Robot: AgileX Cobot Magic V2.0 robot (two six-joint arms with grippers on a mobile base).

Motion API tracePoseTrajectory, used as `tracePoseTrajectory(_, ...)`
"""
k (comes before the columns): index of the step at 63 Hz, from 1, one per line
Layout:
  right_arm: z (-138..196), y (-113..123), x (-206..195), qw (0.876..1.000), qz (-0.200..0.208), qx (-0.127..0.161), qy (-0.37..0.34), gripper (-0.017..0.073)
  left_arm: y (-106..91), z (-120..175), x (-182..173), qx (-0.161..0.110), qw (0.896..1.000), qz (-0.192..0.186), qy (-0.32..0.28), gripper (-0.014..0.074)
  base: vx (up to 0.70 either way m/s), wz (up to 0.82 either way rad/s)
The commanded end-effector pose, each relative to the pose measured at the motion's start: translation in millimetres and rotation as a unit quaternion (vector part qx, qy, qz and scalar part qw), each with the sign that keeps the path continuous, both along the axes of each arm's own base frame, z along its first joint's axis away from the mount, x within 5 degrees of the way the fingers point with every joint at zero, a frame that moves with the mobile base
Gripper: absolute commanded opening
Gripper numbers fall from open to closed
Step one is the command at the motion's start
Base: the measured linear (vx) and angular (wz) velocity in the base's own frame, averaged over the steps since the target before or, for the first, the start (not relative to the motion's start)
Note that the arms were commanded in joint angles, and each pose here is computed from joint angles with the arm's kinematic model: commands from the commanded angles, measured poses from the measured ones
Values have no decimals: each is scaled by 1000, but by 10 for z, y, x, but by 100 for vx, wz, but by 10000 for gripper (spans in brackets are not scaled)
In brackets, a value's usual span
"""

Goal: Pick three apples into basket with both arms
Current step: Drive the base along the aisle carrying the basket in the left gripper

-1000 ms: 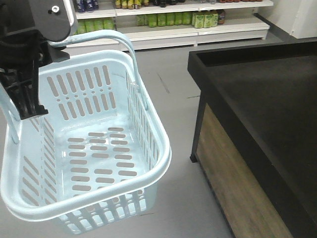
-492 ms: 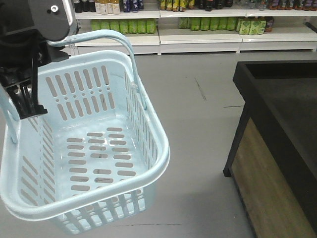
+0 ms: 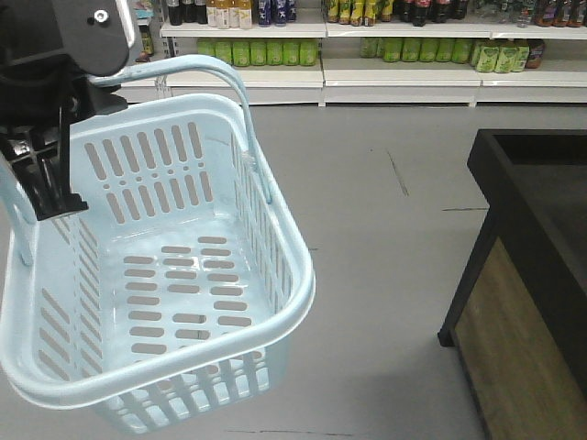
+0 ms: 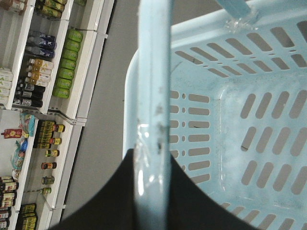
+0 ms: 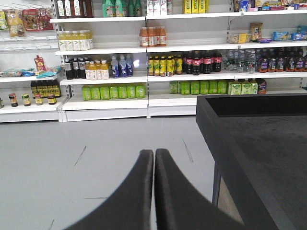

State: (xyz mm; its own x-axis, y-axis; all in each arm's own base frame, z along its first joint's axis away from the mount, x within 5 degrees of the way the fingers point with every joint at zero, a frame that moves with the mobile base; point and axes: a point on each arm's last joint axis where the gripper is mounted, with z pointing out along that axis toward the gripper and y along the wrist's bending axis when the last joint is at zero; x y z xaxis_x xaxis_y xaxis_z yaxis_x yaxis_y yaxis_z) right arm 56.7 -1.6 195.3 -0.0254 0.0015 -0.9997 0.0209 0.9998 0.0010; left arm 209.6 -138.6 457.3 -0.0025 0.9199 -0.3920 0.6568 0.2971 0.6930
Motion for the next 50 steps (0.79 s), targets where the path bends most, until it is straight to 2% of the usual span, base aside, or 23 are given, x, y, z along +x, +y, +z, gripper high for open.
tracePoseTrajectory(1,35,9,-5,999,5,-7,-39,-8,58,235,-60,-39,998,-2,-58,-6,9,5)
tracePoseTrajectory(50,35,9,-5,999,5,-7,-39,-8,58,235,-60,-39,998,-2,-58,-6,10,2)
